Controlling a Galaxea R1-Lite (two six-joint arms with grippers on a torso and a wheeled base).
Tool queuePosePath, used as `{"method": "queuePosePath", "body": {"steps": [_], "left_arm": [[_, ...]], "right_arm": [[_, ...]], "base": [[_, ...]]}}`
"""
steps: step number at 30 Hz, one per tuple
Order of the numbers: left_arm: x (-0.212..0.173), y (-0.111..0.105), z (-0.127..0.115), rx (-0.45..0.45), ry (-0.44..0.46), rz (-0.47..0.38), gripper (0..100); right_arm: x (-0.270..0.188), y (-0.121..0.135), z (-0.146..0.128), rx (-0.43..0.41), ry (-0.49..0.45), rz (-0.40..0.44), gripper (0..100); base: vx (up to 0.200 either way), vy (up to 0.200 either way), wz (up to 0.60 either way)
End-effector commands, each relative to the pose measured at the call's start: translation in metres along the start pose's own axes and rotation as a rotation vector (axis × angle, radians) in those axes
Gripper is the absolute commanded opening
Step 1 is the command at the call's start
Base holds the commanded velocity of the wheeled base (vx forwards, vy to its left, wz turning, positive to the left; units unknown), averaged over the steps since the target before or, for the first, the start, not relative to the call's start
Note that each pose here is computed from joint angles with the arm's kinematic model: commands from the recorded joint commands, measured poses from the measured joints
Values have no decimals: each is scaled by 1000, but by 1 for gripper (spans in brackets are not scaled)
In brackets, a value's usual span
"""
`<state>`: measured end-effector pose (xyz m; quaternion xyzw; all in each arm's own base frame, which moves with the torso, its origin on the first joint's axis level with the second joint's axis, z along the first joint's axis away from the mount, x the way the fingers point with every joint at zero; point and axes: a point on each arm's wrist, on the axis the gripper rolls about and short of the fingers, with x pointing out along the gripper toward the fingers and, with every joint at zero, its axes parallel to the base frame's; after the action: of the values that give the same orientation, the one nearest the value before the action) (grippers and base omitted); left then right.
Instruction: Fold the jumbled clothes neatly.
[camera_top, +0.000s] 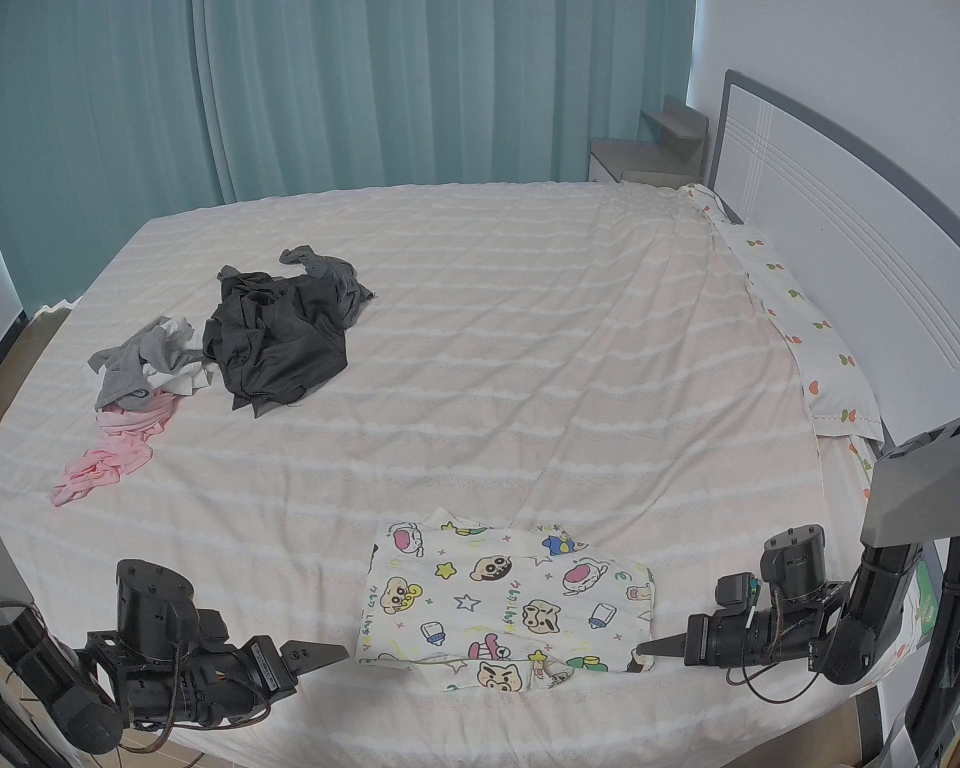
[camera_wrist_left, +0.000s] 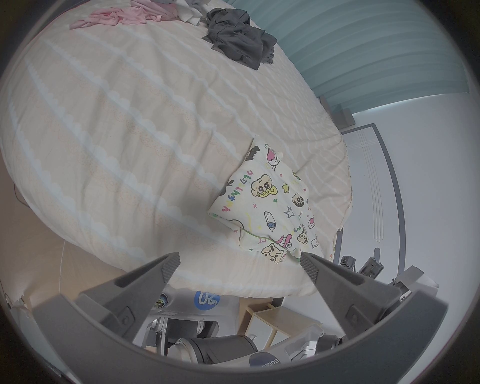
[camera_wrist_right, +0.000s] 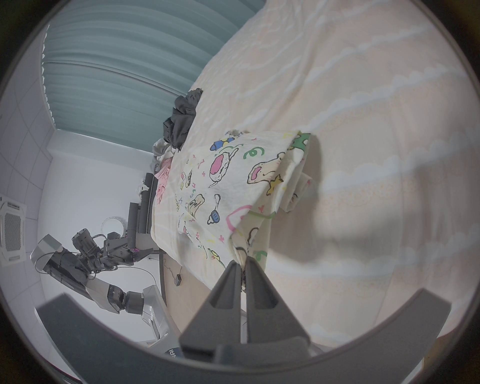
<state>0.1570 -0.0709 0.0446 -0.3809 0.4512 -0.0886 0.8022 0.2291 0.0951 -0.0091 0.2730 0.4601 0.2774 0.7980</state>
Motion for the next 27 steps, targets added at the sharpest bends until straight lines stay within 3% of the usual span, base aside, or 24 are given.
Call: {"method": "queuePosePath", "body": {"steps": [1,13,26,27], "left_arm": [[0,2,-1,-4,6,9,100],[0,2,-1,-4,6,9,100],[1,3,-2,-4,10,15,100],[1,3,-2,-4,10,15,100]], "right_arm": [[0,-2,5,14,0,-10,0],[3,-9,0,30,60,-55,0],[3,-18,-6,-37,107,-92,0],[3,-18,-7,-36,107,-94,100]], "base": [[0,0,0],[0,0,0],[0,0,0],[0,0,0]]}}
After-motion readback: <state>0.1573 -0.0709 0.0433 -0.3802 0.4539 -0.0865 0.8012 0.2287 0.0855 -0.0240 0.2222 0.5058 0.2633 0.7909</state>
